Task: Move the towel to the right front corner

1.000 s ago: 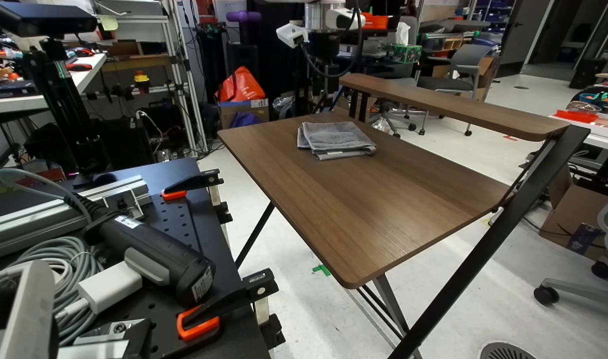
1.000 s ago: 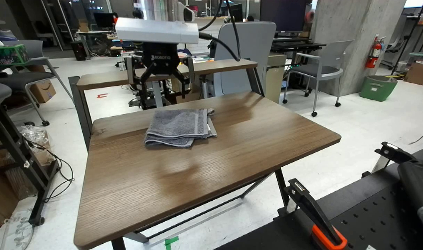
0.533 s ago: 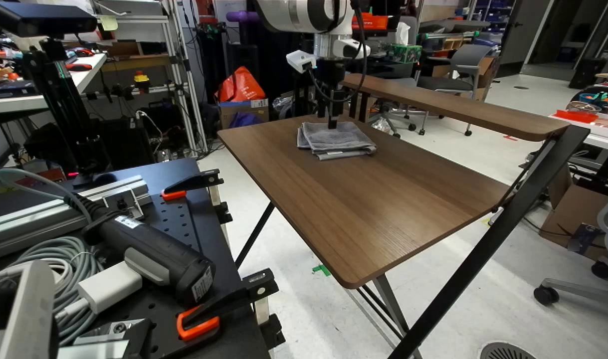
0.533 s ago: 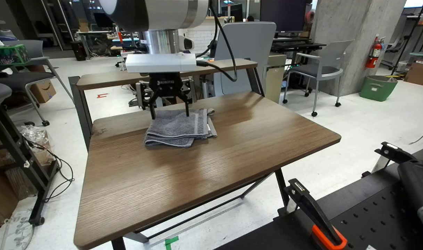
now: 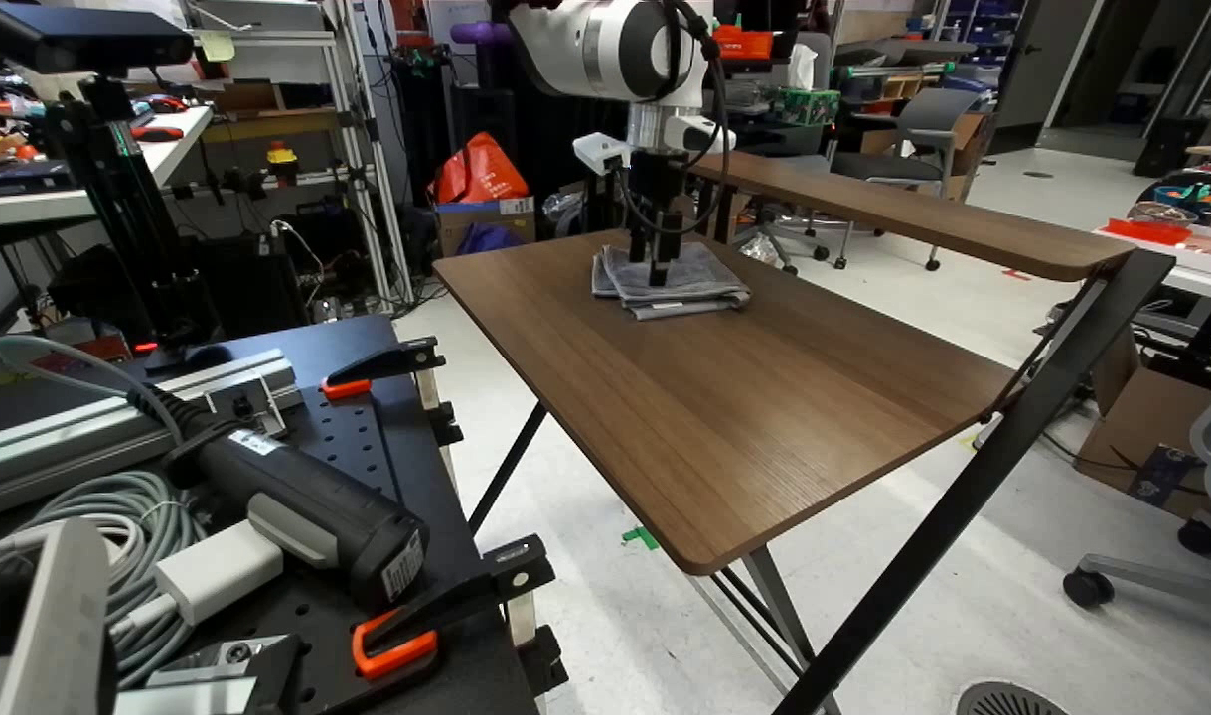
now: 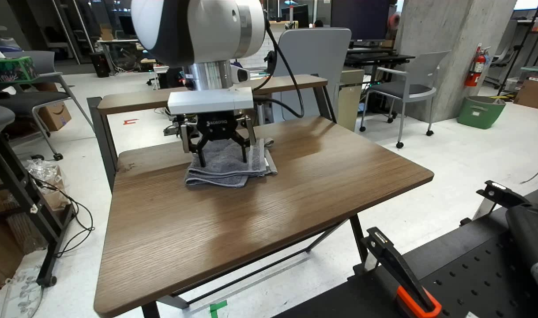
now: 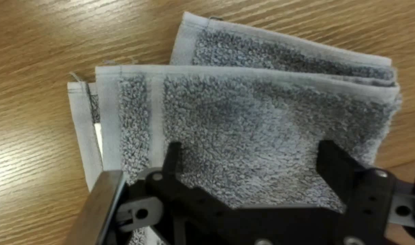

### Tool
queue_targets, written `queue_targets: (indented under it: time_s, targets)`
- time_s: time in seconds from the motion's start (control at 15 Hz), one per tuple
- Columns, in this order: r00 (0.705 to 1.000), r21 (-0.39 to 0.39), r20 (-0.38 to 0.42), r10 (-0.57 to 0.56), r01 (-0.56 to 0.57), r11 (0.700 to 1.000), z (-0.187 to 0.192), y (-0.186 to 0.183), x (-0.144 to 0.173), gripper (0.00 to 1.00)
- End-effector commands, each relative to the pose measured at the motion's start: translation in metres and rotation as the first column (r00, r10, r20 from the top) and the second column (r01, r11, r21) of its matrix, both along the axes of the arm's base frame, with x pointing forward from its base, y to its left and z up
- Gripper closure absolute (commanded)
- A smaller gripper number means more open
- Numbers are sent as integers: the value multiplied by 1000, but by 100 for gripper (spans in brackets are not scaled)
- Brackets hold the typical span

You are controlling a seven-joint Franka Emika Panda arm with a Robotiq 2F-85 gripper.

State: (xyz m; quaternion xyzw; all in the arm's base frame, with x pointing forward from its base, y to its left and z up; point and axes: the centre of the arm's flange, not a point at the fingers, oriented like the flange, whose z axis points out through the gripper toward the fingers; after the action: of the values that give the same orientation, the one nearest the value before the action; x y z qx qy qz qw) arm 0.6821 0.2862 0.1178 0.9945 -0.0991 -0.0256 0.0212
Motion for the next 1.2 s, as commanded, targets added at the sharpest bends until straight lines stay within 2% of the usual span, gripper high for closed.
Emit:
queue_targets:
  time_s: [0.0, 0.2, 0.47, 0.8, 1.13]
  targets:
    - [998, -15, -29, -47, 47, 999, -12, -14, -1, 0]
    - [992, -26, -49, -118, 116, 993, -23, -42, -14, 0]
    - [966, -53, -108, -234, 230, 972, -52, -90, -41, 0]
    - [928, -50, -127, -350, 347, 937, -44, -143, -64, 0]
    - [883, -90, -118, -455, 447, 890, -37, -205, -98, 0]
